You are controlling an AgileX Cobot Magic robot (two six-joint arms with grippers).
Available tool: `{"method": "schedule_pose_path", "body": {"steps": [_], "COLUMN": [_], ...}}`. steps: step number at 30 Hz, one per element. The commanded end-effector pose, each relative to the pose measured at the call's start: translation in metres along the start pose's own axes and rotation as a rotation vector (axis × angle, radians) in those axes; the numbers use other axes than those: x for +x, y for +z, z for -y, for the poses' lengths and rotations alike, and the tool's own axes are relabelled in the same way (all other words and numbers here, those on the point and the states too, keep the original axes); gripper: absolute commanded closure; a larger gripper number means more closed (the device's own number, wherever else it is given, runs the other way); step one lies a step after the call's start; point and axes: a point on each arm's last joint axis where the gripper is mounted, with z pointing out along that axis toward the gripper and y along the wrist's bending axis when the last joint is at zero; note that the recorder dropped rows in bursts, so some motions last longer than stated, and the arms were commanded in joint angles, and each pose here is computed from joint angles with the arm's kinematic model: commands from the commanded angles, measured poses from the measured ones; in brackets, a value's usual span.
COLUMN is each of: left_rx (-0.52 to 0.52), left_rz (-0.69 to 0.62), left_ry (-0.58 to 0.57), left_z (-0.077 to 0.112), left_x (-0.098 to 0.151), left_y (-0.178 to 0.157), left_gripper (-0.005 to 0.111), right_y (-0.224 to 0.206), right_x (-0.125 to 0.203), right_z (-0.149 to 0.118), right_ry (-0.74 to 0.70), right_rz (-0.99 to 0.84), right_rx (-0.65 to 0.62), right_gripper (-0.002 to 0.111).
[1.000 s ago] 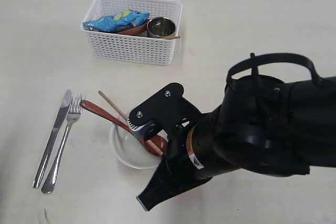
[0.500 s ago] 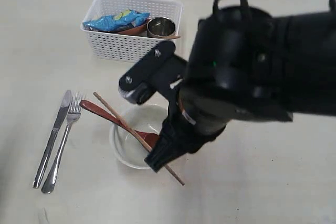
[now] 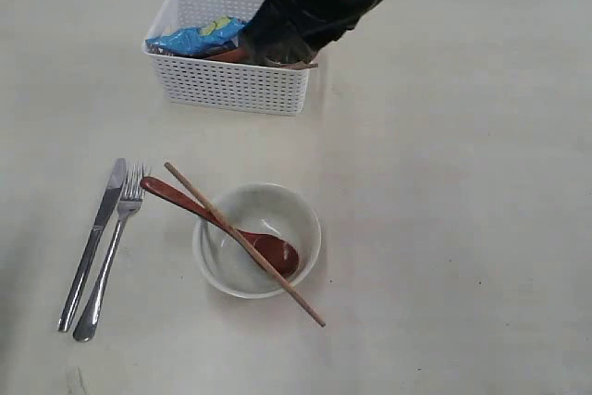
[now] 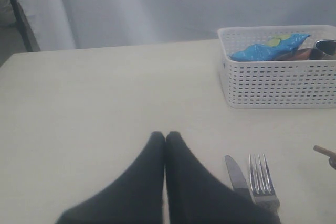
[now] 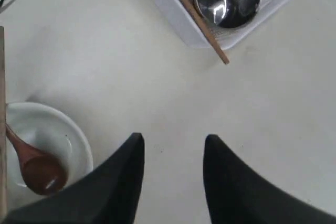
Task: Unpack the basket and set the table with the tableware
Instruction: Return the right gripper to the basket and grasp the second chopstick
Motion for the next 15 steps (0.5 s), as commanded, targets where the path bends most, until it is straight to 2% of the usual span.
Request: {"method": "schedule_pose_path", "body": {"steps": [1,7,15], "left_rx": [0.0,0.0,0.0], "left_rz": [0.003,0.003,0.003], "left_ry": [-0.004,-0.004,-0.004], "left_z": [0.0,0.0,0.0], "left_x": [0.001,0.001,0.001], "left_y": [0.0,0.0,0.0], "left_gripper": [0.107,0.107,0.107], "right_y": [0.031,0.077,0.112], "right_x": [-0.028,-0.053,-0.052], "right_z": [0.025,0.047,0.052], "right_ry": [-0.001,0.0,-0.01], "right_rz": [-0.053,-0.068,-0.126], "right_rx": [-0.03,-0.024,-0.039], "right_gripper": [0.071,0.071,0.071]}}
